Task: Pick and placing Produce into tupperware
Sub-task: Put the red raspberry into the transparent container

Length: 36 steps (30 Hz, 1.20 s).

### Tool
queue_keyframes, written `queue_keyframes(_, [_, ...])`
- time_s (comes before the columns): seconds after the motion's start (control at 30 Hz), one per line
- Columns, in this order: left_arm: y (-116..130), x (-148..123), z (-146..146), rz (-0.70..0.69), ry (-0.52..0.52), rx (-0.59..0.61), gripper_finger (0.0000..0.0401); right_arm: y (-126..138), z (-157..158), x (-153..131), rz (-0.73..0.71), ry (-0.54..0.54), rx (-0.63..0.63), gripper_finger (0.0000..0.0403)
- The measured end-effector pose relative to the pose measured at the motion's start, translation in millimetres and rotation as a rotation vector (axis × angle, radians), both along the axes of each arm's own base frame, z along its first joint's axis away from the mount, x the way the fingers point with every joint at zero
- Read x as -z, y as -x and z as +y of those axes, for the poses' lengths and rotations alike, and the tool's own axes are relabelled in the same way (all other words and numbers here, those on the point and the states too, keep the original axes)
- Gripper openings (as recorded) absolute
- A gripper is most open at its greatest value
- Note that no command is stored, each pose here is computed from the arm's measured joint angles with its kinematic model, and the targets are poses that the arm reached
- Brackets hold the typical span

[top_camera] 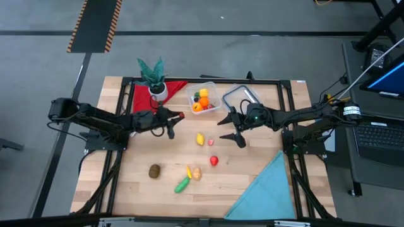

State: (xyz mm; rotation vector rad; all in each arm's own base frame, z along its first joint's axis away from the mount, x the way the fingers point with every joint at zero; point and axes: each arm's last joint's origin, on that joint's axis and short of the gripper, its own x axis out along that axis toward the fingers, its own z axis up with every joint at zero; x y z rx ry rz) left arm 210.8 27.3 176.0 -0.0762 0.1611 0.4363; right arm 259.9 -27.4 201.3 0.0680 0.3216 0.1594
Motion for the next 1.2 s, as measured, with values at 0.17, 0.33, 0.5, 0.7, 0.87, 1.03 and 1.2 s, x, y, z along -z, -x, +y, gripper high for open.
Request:
queue_keyframes(0.17, [-15,-4,12,0.037,0.006,-0.012,0.0079,2,-16,-3,-0.027,0.004,0.061,0.0314])
queue_keyframes(0.33, [-23,4,28,0.075,0.036,-0.014,0.0079,5,-25,-3,-0.055,0.030,0.061,0.0314])
queue_keyframes(0.5, [-37,4,42,0.056,0.051,0.021,0.0079,20,-33,2,-0.115,0.043,0.096,0.0314])
queue_keyframes(0.7, [-56,-5,65,0.045,0.035,0.026,0.0079,35,-32,8,-0.128,0.041,0.113,0.0314])
queue_keyframes(0.87, [-71,-9,87,0.070,0.054,0.015,0.0079,38,-32,11,-0.113,0.038,0.115,0.0314])
queue_keyframes(1.03, [-87,-10,105,0.096,0.049,0.012,0.0079,38,-33,12,-0.104,0.059,0.114,0.0314])
queue_keyframes(1.2, [-101,-15,125,0.096,0.063,0.030,0.0079,39,-35,11,-0.107,0.062,0.123,0.0314])
